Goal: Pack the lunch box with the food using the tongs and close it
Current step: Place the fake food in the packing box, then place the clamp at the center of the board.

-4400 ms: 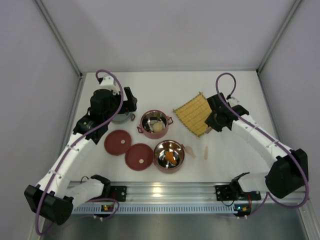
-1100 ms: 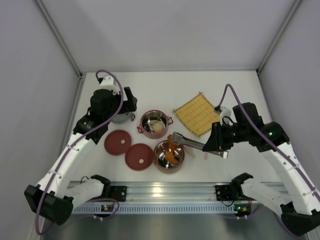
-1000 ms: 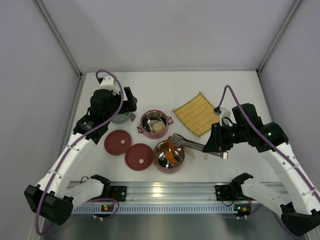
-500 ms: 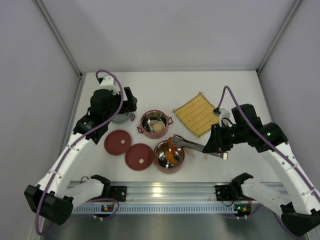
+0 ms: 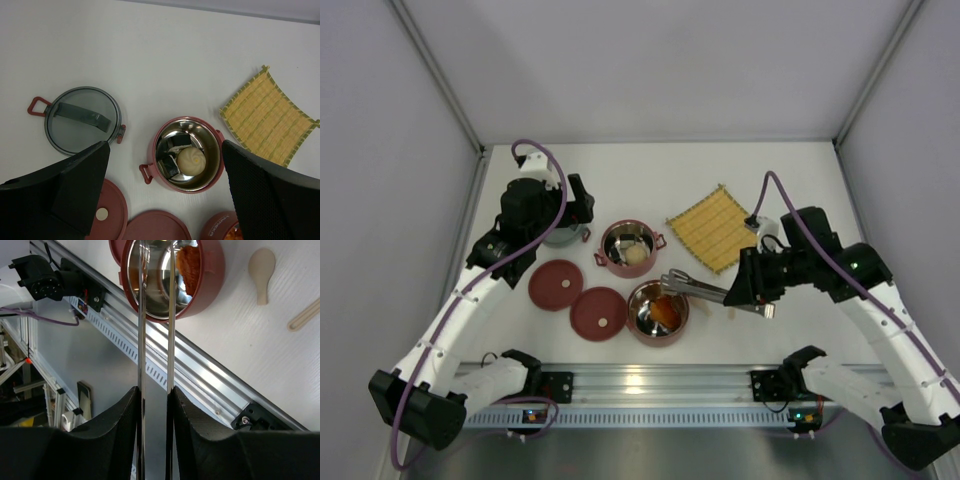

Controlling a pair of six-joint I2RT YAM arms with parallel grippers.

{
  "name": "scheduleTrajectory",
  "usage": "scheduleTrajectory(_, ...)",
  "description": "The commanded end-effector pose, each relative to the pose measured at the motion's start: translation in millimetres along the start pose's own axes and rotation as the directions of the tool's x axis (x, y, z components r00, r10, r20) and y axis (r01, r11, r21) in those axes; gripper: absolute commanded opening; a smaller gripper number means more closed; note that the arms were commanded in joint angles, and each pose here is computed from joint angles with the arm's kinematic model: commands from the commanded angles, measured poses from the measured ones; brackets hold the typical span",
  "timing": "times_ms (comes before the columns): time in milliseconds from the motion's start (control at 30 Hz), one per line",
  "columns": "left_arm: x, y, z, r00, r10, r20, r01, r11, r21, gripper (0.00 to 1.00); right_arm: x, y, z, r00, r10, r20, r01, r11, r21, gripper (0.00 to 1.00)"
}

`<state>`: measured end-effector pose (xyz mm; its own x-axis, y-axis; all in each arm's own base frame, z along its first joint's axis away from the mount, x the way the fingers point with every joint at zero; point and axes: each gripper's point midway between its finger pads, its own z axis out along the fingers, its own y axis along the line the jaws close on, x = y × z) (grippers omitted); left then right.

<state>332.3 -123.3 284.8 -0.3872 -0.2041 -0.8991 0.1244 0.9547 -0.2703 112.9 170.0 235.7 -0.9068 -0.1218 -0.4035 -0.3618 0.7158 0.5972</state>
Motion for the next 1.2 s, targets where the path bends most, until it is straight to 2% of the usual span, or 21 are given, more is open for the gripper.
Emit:
scheduleTrajectory(0,-17,-6,-4,0.999,-0.008,0.042,0.008,1.0,0.019,0.99,-5,7,-2,0.999,-0.038,0.019,0.039,0.999,-0.03,0.31)
scheduleTrajectory(400,-16,-4,-5,0.999,-0.009,0.043,0.008,1.0,0.014,0.99,-20,14,-3,0.998,-0.035,0.049,0.037,0.999,-0.039,0.32)
scheduleTrajectory(867,-17,0,-4,0.999,-0.016,0.035,0.016,1.0,-0.021,0.99,-72,42,-12,0.982,-0.055,0.18,0.071,0.994,-0.084,0.36)
scheduleTrajectory(1167,-17,8,-4,0.999,-0.02,0.026,0.022,0.997,-0.069,0.99,-104,59,13,0.979,-0.081,0.188,0.104,0.988,-0.118,0.35)
